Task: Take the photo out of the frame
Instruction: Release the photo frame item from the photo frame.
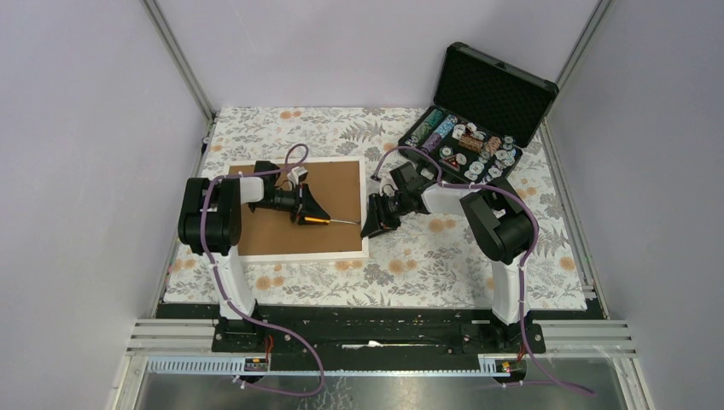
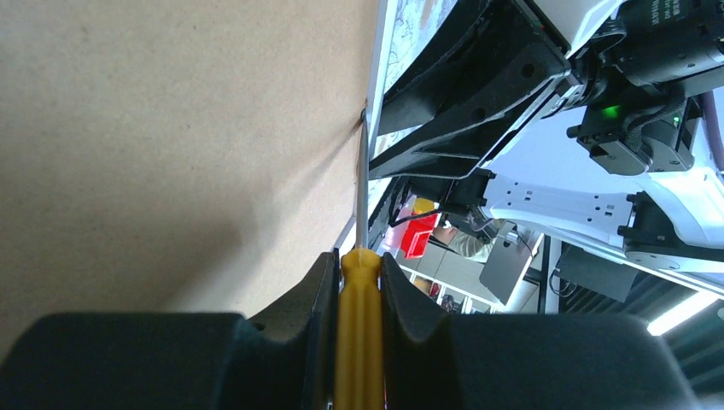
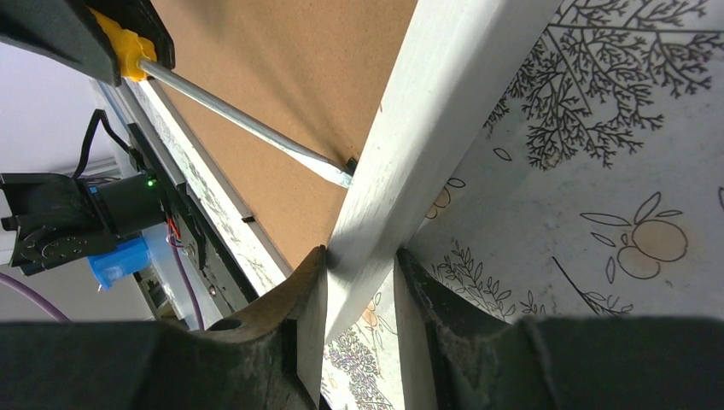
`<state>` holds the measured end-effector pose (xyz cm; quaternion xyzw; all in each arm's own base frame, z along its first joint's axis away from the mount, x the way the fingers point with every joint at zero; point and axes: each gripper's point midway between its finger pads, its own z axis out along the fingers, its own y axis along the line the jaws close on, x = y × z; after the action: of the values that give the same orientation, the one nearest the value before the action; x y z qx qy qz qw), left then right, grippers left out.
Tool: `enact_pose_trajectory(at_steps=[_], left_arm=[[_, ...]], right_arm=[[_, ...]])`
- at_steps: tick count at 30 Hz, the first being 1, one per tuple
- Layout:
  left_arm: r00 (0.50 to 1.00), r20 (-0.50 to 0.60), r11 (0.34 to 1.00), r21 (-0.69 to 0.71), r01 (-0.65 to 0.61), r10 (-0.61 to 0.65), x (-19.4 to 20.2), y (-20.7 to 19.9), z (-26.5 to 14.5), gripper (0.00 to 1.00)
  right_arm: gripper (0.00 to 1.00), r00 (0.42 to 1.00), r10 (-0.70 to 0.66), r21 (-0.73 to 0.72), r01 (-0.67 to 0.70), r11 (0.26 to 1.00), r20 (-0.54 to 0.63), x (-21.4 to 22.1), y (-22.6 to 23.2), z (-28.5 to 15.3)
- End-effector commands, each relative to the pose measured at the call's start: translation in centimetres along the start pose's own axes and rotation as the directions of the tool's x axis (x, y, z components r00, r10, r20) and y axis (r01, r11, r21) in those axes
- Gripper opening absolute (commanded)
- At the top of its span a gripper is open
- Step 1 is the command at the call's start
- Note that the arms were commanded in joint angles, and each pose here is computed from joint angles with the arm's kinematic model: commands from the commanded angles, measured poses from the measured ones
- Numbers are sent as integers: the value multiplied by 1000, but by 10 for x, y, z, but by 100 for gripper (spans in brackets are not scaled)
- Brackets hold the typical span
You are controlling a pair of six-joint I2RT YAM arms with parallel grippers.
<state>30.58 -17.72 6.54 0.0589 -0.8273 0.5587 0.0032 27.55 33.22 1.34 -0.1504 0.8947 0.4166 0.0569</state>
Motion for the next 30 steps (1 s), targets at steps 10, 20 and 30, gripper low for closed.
enact_pose_trajectory(at_steps=[10,20,30], left_arm=[[985,43,979,-122,-162,168,-10,-4,21,0],[956,64,948,-164,-273,287,-3,-5,-24,0],[894,75,892,-138,-430,443,3,-64,-47,0]], right_arm=[[0,988,-60,283,99,954,-145,55,-79,30],[10,989,-120,199,135,971,-85,39,-54,19],[69,860,-491,114,478,871,138,-31,40,-52]])
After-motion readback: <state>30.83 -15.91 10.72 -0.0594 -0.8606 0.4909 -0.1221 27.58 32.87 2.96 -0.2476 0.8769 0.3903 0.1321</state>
